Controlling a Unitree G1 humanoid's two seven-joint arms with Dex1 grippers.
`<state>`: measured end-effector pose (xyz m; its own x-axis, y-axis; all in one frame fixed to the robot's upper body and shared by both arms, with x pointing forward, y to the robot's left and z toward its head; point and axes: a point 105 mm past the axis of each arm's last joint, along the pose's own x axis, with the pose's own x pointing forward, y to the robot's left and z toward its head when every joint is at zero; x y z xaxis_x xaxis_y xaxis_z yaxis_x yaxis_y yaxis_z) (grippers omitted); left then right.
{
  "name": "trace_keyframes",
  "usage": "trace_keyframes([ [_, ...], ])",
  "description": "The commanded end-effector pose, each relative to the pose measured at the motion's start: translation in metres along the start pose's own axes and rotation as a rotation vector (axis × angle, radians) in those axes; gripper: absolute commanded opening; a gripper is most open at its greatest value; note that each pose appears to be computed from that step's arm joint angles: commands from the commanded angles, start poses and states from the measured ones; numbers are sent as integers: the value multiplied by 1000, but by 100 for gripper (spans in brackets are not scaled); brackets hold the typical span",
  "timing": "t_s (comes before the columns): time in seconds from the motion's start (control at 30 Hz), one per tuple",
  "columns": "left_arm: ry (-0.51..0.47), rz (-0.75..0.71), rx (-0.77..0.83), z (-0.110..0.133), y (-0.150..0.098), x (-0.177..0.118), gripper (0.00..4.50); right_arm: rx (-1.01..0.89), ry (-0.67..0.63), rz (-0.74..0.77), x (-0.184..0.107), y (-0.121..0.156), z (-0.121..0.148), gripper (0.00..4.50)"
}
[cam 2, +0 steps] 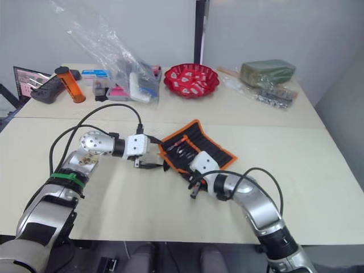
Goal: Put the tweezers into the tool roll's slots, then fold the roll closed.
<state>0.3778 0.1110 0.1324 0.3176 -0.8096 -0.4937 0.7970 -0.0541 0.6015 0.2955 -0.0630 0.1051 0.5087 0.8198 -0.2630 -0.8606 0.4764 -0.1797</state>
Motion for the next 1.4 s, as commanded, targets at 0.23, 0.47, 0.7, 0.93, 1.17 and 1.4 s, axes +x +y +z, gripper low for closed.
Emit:
trace_keyframes([
  [0.23, -7, 22, 108, 10, 12, 7, 36, -16, -27, -34, -4, -3, 8, 0],
  [0.47, 29, 14, 81, -1, -1, -4, 1, -28, -13, -58, -3, -13, 3, 0],
  [0.7, 15, 15, -10, 6, -21, -18, 1, -60, 4, -66, -3, -23, 0, 0],
  [0.93, -32, -8, -236, 22, -61, -33, 1, -108, 9, -56, 1, -35, -1, 0],
  [1.17, -48, -29, -379, 41, -93, -37, 1, -136, -8, -21, 6, -36, 3, 0],
  [1.4, 10, 55, -434, 29, -90, -51, 1, -97, 0, 74, -5, -21, 2, 0],
])
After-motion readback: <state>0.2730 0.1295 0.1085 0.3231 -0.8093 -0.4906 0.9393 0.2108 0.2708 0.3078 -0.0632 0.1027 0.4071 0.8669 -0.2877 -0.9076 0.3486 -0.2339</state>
